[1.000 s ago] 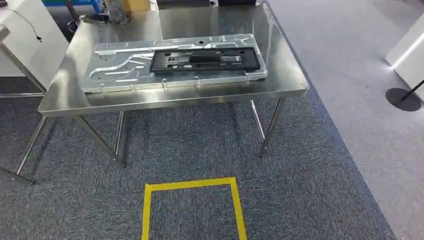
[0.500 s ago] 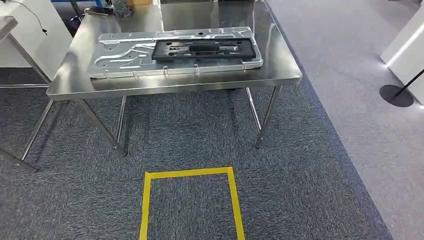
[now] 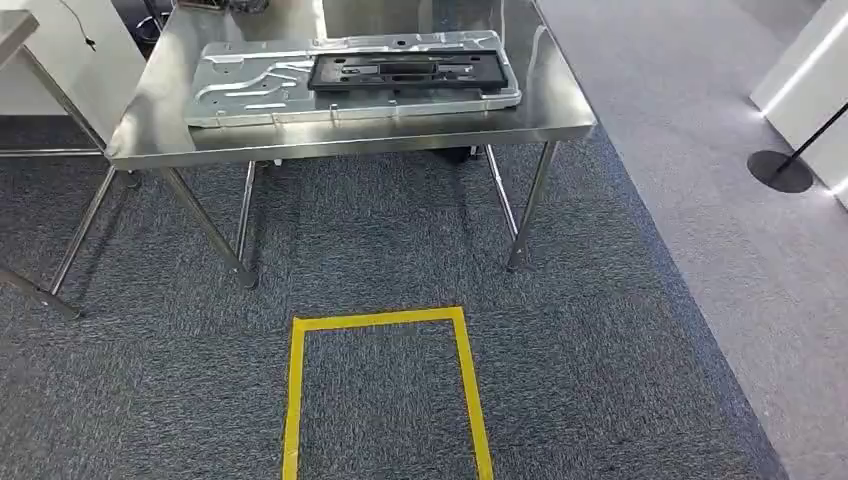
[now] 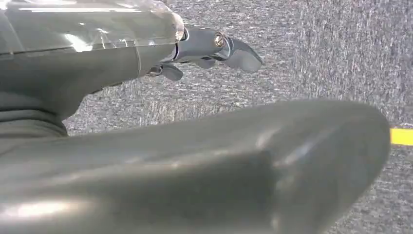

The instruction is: Take the parts from the cabinet and place them on the table.

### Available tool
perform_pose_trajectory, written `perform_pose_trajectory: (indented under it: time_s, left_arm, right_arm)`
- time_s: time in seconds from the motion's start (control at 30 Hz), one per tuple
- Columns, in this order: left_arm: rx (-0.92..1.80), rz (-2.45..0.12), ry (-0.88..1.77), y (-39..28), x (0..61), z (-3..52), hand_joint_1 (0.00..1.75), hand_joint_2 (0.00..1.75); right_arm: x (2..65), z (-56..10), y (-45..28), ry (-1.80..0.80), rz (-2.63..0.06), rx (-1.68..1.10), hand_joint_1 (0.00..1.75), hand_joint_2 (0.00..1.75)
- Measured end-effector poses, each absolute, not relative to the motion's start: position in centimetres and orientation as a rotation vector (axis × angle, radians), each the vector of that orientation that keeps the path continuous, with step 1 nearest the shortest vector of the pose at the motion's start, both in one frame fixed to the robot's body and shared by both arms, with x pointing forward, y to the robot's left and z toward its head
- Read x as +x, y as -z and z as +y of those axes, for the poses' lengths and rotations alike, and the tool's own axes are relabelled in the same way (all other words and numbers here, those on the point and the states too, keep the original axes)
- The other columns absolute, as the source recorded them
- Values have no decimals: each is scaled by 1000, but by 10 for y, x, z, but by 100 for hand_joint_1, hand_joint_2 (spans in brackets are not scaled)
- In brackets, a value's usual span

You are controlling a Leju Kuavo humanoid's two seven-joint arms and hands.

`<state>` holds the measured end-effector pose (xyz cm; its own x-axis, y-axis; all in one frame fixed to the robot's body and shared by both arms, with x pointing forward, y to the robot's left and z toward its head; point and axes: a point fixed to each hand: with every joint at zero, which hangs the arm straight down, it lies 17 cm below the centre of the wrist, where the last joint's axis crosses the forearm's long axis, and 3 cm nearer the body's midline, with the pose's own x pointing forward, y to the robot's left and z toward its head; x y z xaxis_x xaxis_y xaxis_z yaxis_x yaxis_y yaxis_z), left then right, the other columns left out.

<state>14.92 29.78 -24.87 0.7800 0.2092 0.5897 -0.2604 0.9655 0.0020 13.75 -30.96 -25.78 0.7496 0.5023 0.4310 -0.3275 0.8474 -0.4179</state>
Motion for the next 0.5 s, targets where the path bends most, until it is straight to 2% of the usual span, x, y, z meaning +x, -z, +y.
perform_pose_trajectory:
  time_s: [0.33, 0.37, 0.5]
  left_arm:
    - [105, -598, -259, 252, 142, 300, 0, 0]
    - [105, -599, -257, 252, 142, 300, 0, 0]
    - [103, -598, -249, 252, 142, 300, 0, 0]
  right_arm:
    - [125, -299, 264, -292, -512, -223, 0, 0]
    - [123, -299, 264, -273, -502, -218, 0, 175]
    - [120, -300, 266, -221, -477, -208, 0, 175]
